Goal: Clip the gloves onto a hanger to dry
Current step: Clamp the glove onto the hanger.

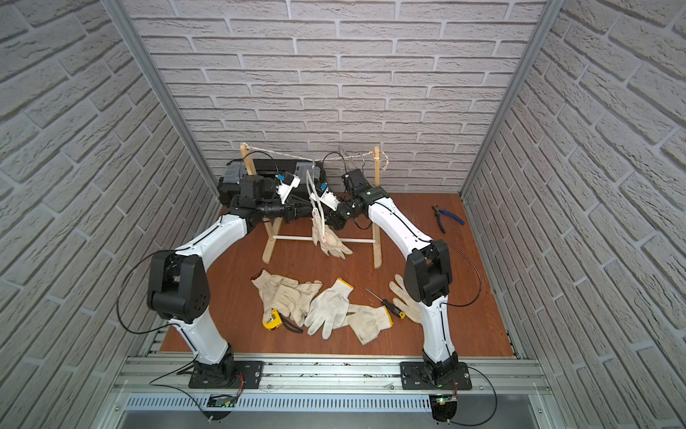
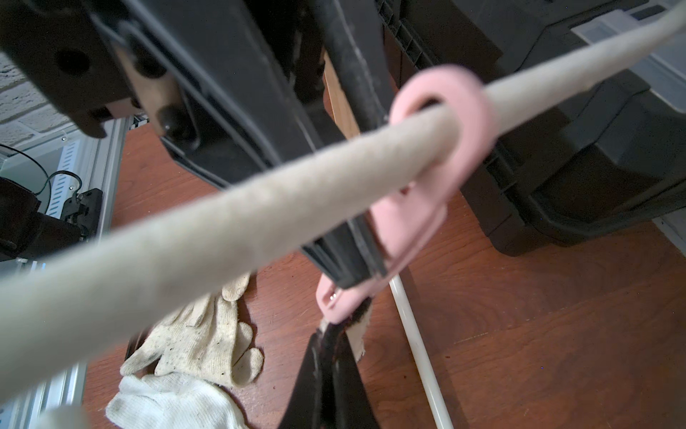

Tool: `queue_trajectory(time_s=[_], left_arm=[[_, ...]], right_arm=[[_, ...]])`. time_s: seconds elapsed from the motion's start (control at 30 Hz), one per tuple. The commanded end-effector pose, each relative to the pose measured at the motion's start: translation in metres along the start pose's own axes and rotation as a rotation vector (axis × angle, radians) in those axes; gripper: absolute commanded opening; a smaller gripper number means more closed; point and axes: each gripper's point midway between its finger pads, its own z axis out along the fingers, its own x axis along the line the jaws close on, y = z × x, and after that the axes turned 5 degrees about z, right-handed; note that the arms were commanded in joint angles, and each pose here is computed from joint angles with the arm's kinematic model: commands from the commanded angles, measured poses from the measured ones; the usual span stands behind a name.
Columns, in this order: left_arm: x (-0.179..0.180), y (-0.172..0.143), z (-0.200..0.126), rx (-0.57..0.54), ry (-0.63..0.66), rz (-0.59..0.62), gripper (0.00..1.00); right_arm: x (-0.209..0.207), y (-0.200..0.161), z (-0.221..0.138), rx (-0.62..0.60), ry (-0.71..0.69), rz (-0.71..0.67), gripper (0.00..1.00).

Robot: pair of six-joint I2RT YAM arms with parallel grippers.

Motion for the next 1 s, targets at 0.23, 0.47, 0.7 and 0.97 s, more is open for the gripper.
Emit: queue_trajectory(time_s=[0.23,0.47,0.7,0.97], left_arm=[[-0.019,0.017,0.001,-0.008,-0.071,0.059,0.2],[-0.019,0.012,0.005,0.013,-0.08,0.063,0.19],[-0.016,0.005,0.008,0.037,-0.077,0.065,0.19],[-0.012,0.0,0.011,0.064,-0.055,0.079,0.18]], right_arm=[[-0.007,0.021,-0.007,-0.084,-0.01,-0.045,0.02],[-0.005,0.024,-0.011,-0.103,0.021,-0.066,0.02],[-0.008,0.028,-0.019,-0.137,0.036,-0.042,0.02],[-0.004,0.031,-0.026,-0.165,0.051,-0.032,0.02]])
